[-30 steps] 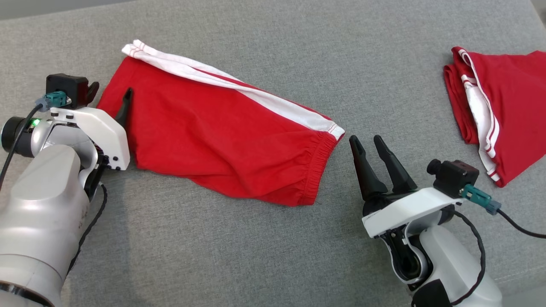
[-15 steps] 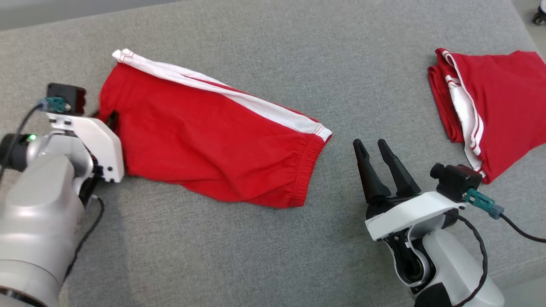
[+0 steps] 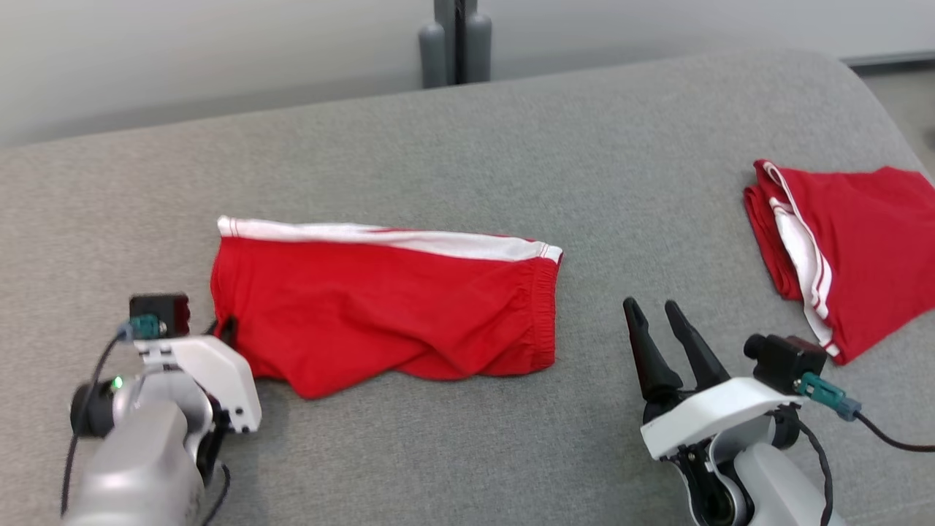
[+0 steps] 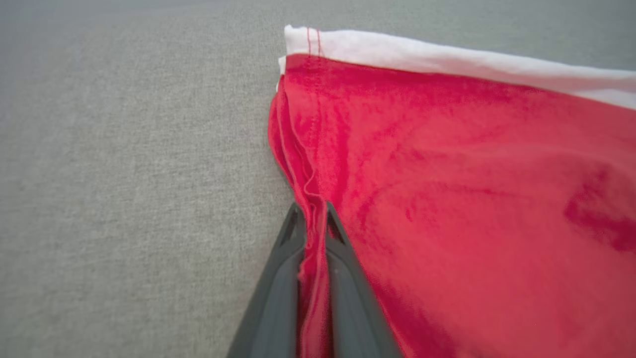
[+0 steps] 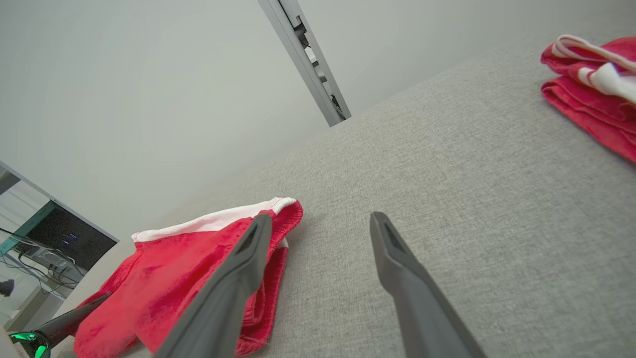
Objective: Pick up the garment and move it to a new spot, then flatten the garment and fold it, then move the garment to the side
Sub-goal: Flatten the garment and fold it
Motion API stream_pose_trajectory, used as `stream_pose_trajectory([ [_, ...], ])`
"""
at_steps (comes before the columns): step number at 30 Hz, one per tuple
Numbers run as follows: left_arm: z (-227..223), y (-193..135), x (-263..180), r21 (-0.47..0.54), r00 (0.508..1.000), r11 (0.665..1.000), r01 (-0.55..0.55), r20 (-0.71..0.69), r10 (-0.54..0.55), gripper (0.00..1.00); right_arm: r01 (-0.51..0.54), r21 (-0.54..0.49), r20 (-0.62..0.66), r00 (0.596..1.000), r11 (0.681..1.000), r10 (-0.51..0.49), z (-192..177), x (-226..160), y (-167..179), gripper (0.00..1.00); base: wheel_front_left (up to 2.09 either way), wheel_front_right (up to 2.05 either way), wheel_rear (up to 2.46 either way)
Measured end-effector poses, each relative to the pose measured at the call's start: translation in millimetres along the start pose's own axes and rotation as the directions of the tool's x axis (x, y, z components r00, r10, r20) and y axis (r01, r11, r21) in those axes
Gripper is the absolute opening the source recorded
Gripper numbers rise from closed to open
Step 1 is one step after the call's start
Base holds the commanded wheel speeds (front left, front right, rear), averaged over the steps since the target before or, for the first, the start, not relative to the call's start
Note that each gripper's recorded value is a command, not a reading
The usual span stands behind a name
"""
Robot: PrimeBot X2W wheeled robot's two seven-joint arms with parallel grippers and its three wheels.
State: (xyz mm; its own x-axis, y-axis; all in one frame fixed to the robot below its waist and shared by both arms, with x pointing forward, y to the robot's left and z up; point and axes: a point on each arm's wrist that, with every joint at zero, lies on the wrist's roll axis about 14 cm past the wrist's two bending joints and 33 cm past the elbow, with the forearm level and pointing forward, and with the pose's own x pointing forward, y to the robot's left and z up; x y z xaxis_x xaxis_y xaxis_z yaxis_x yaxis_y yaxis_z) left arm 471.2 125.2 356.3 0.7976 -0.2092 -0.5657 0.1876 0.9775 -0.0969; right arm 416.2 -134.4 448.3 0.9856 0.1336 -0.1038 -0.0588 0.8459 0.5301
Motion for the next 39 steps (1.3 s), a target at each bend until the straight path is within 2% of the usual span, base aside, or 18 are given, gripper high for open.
stream_pose_trajectory([
  [9, -36, 8, -43, -0.106, 0.998, 0.992, -0.064, 0.018, 0.066, 0.0, -0.065, -0.014, -0.024, 0.998, 0.998, 0.064, -9, -8, 24, 1.0, 0.0, 0.0, 0.0],
  [10, -36, 9, -44, -0.104, 0.997, 0.992, -0.072, 0.024, 0.075, 0.36, -0.068, -0.015, -0.025, 0.997, 0.998, 0.067, -9, -8, 25, 1.0, 0.0, 0.0, 0.0],
  [11, -37, 10, -44, -0.1, 0.996, 0.992, -0.077, 0.028, 0.08, 0.98, -0.07, -0.017, -0.028, 0.997, 0.997, 0.069, -10, -7, 26, 1.0, 0.0, 0.0, 0.0],
  [14, -32, 11, -45, -0.101, 0.994, 0.991, -0.092, 0.058, 0.098, 1.0, -0.076, -0.03, -0.035, 0.997, 0.997, 0.075, -12, -5, 27, 1.0, 0.0, 0.0, 0.0],
  [20, -2, 19, -64, -0.068, 0.963, 0.987, -0.143, 0.22, 0.155, 1.0, -0.104, -0.086, -0.021, 0.994, 0.991, 0.103, -6, -2, 34, 1.0, 0.0, 0.0, 0.0],
  [27, 14, 28, -108, -0.115, 0.899, 0.974, -0.195, 0.377, 0.224, 1.0, -0.13, -0.111, -0.025, 0.991, 0.985, 0.128, -7, -9, 44, 1.0, 0.0, 0.0, 0.0],
  [32, 7, 27, -130, -0.127, 0.879, 0.971, -0.205, 0.413, 0.239, 1.0, -0.146, -0.114, -0.061, 0.988, 0.983, 0.139, -19, -12, 48, 1.0, 0.0, 0.0, 0.0],
  [39, -5, 27, -133, -0.129, 0.885, 0.971, -0.201, 0.401, 0.236, 1.0, -0.147, -0.108, -0.143, 0.981, 0.983, 0.131, -44, 0, 46, 1.0, 0.0, 0.0, 0.0],
])
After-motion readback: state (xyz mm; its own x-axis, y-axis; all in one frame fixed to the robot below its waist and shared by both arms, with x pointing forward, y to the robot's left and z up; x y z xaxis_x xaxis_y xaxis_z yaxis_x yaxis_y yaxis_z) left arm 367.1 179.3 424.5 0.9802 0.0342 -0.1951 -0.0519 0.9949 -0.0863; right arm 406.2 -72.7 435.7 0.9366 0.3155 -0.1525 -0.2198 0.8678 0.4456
